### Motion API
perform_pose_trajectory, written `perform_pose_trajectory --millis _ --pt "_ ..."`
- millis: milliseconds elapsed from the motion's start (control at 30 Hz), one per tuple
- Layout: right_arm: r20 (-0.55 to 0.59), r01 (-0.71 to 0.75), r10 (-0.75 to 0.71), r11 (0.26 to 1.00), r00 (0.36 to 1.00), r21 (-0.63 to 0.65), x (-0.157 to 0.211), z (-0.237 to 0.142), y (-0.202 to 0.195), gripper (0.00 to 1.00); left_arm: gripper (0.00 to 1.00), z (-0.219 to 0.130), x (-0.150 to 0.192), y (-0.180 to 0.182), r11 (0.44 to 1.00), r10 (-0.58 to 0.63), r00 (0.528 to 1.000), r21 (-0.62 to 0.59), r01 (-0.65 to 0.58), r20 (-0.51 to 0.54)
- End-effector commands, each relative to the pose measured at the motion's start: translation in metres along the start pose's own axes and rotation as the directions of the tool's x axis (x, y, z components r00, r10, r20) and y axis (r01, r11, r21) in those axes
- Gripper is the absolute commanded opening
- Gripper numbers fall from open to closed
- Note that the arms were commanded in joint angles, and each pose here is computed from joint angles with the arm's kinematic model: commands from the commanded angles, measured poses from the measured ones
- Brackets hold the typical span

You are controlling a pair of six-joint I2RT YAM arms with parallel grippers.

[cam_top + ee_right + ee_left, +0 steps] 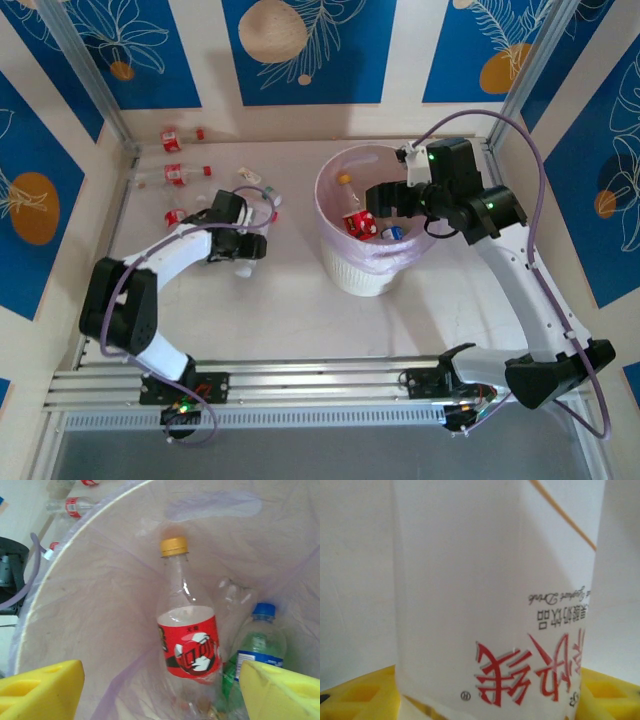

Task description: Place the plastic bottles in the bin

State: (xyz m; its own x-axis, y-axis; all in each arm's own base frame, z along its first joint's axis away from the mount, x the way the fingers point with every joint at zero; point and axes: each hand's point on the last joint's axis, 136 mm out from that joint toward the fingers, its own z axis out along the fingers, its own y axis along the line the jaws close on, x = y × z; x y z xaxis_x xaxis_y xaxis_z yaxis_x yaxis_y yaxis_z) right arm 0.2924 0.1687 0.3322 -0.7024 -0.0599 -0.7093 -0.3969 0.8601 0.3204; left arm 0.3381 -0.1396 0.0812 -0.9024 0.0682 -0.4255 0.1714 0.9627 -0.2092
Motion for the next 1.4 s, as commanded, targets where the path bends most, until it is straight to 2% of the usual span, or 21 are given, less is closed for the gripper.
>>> perform_pose_trajectory --millis 0,100,300,400,500,633,733,867,1033,1167,1367 --pt "0.113 0.039 -0.022 0.988 0.993 -0.149 -0.027 -0.018 0.046 0.82 0.54 -0.039 -0.033 -0.037 0.982 -0.079 0.983 0.18 0.048 0.167" --pt "0.147 0.079 -0.046 0.971 0.988 -0.227 -0.039 -0.013 0.078 0.82 0.51 -0.076 -0.058 -0.07 0.927 -0.138 0.94 0.375 0.012 0.312" --pt "0.139 0.144 -0.105 0.938 0.985 -0.315 -0.052 0.008 0.125 0.85 0.41 -0.136 -0.053 -0.08 0.913 -0.092 0.91 0.398 -0.085 0.405" --pt "0.122 0.146 -0.108 0.921 0.987 -0.361 -0.057 0.024 0.141 0.89 0.34 -0.157 -0.045 -0.09 0.879 -0.104 0.892 0.46 -0.124 0.441" --pt "0.118 0.151 -0.112 0.898 0.987 -0.413 -0.063 0.043 0.158 0.91 0.3 -0.176 -0.042 -0.105 0.825 -0.101 0.875 0.532 -0.192 0.473" --pt "0.095 0.154 -0.123 0.86 0.988 -0.486 -0.069 0.066 0.179 0.93 0.24 -0.193 -0.042 -0.117 0.779 -0.095 0.864 0.577 -0.244 0.495" --pt "0.069 0.145 -0.127 0.845 0.989 -0.515 -0.069 0.08 0.189 0.95 0.22 -0.195 -0.043 -0.123 0.749 -0.097 0.861 0.607 -0.267 0.499" --pt "0.042 0.125 -0.12 0.853 0.992 -0.506 -0.068 0.102 0.191 0.95 0.19 -0.201 -0.048 -0.132 0.702 -0.119 0.85 0.649 -0.294 0.514" --pt "0.02 0.1 -0.104 0.862 0.994 -0.497 -0.068 0.121 0.19 0.95 0.17 -0.207 -0.051 -0.135 0.685 -0.123 0.842 0.659 -0.311 0.525" --pt "-0.012 0.078 -0.099 0.852 0.995 -0.518 -0.066 0.13 0.196 0.89 0.17 -0.203 -0.051 -0.135 0.687 -0.12 0.848 0.659 -0.305 0.517" --pt "-0.012 0.069 -0.088 0.852 0.996 -0.519 -0.068 0.132 0.195 0.68 0.17 -0.199 -0.051 -0.133 0.695 -0.123 0.848 0.655 -0.296 0.515"
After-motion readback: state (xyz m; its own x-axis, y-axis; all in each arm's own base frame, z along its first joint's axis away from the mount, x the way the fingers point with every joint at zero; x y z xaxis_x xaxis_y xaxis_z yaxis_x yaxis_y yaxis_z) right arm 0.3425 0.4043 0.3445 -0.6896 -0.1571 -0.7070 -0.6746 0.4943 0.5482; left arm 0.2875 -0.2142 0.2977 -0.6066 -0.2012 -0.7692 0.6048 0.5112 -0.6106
